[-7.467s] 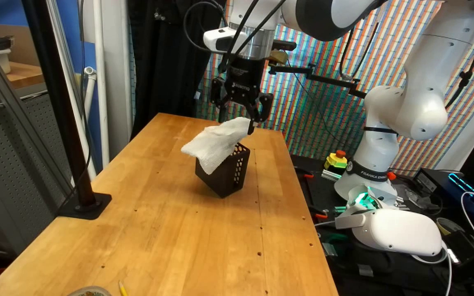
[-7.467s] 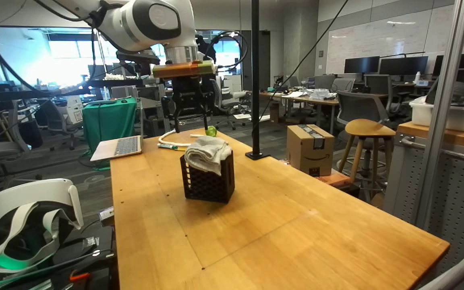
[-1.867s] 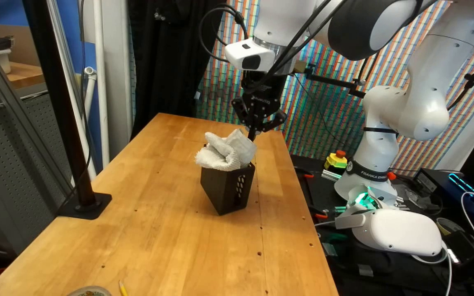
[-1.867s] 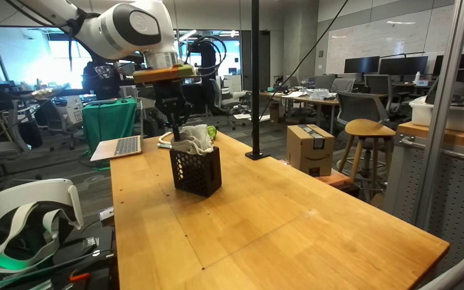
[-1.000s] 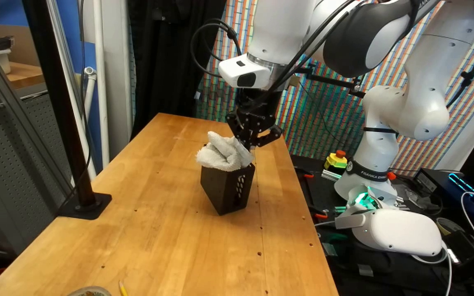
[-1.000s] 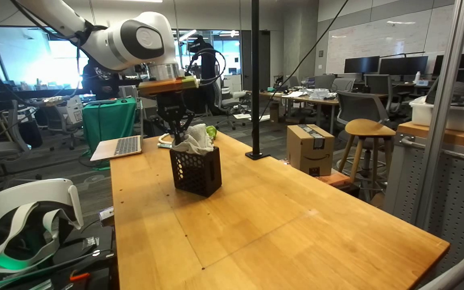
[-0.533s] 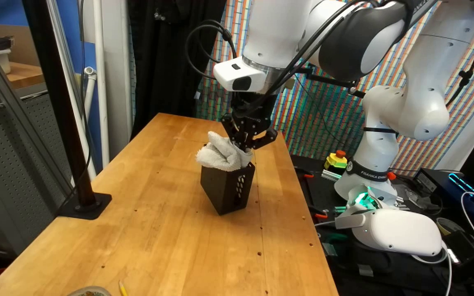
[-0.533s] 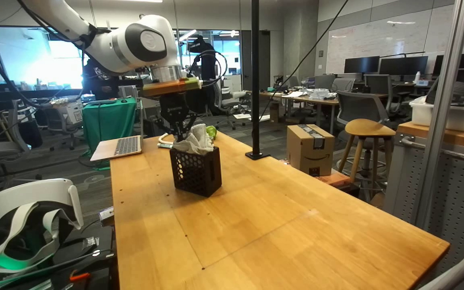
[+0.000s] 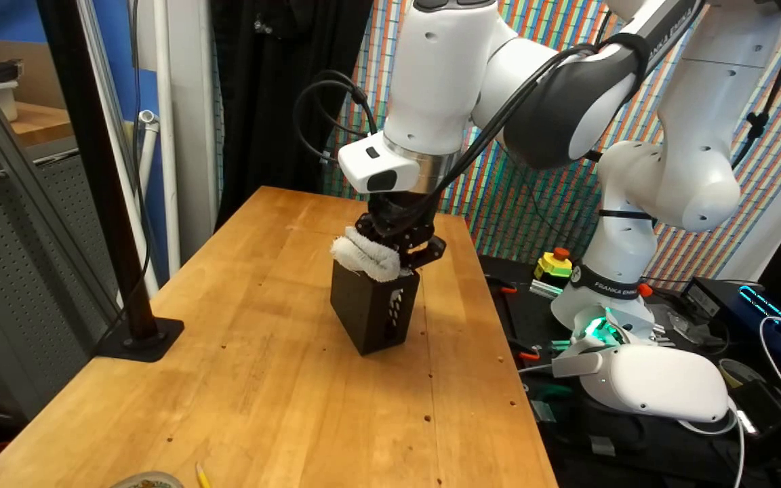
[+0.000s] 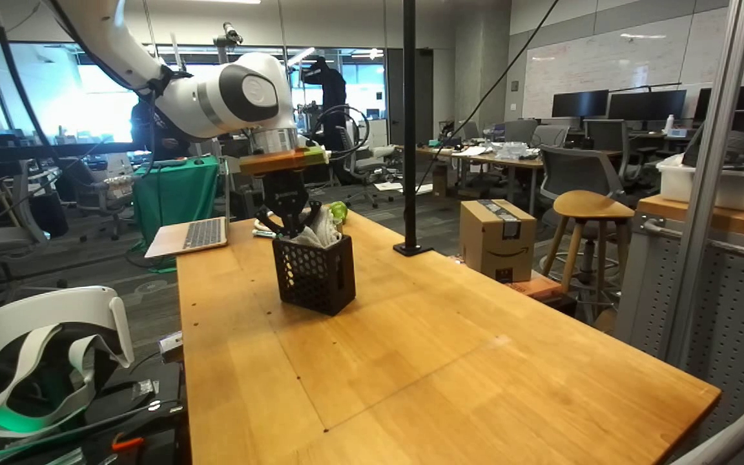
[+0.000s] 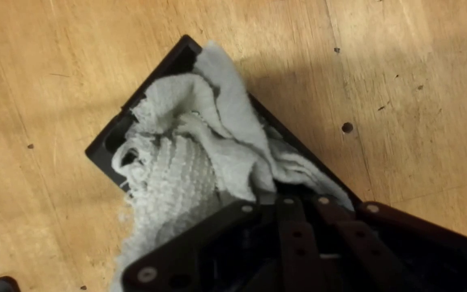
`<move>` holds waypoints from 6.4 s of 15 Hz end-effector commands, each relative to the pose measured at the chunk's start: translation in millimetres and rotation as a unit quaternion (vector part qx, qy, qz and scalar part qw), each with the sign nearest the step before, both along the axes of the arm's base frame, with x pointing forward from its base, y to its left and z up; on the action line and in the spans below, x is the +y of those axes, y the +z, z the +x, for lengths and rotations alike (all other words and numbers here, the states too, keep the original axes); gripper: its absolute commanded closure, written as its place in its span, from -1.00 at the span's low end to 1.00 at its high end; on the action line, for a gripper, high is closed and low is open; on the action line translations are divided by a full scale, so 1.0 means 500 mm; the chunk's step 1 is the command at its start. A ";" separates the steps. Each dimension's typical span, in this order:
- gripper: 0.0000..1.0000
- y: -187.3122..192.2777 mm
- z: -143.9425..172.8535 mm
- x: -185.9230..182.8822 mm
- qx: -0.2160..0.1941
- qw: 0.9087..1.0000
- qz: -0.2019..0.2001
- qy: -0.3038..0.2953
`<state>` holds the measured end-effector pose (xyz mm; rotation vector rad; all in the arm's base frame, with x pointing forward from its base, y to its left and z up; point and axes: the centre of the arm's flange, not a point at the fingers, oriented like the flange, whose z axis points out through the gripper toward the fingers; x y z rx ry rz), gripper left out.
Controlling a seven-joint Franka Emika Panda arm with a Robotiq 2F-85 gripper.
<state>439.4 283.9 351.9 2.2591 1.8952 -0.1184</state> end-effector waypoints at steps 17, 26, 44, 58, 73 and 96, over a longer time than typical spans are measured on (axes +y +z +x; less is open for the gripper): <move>0.93 0.074 0.009 0.050 -0.022 0.999 -0.013 0.037; 0.93 0.188 -0.054 0.127 -0.087 0.991 0.012 0.102; 0.93 0.096 0.114 0.108 -0.126 0.981 -0.044 0.140; 0.93 0.149 0.037 0.054 -0.132 0.982 -0.035 0.129; 0.93 0.132 -0.092 0.063 -0.094 0.984 -0.018 0.149; 0.93 -0.005 -0.070 0.070 -0.005 0.989 -0.050 0.138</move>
